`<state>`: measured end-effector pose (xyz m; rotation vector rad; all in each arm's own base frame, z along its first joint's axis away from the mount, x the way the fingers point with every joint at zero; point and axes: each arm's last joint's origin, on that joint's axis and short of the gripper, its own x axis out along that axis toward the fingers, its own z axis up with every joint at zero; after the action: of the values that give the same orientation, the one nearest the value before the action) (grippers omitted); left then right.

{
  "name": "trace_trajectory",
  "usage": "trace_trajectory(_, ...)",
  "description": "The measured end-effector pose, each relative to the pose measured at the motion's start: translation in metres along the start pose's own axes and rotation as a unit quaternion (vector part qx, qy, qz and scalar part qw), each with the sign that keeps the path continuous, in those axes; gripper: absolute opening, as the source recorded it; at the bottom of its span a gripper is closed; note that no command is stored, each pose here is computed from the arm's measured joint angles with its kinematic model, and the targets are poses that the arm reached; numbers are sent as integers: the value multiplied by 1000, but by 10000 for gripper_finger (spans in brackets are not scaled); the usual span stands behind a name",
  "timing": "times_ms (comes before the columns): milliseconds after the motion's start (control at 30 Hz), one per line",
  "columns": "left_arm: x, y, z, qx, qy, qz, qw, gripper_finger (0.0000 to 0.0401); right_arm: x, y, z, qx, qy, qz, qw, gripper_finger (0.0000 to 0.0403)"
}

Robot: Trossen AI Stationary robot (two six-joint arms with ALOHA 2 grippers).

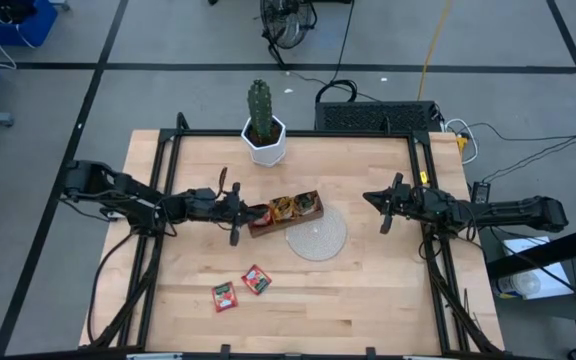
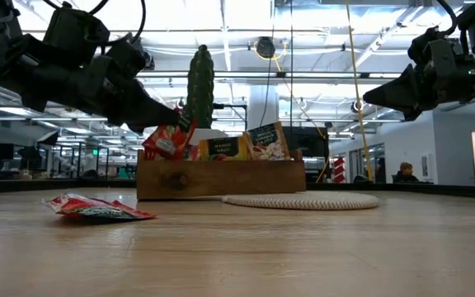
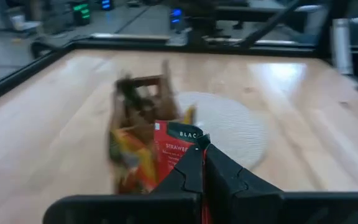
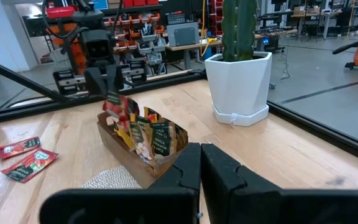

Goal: Pick & Place Tea
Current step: Put the red tea bag into the left section of the wooden organizer

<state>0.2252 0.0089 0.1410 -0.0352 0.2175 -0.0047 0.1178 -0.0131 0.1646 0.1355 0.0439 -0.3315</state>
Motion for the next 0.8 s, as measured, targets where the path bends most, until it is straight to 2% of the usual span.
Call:
trace_trajectory(133, 0, 3, -3, -10, 13, 58, 998, 17, 0, 0, 0, 0, 0, 0, 1000, 0)
trace_trajectory(233, 0, 5, -3, -25, 11, 80, 996, 31, 0, 0, 0, 0, 0, 0, 1000, 0)
trace_trajectory(533, -1, 5, -4, -47, 15, 86, 995, 77, 0, 0, 0, 0, 0, 0, 1000, 0)
trace_trajectory(800, -1, 6, -4, -56, 13, 97, 994, 138, 0, 0, 0, 0, 0, 0, 1000, 0)
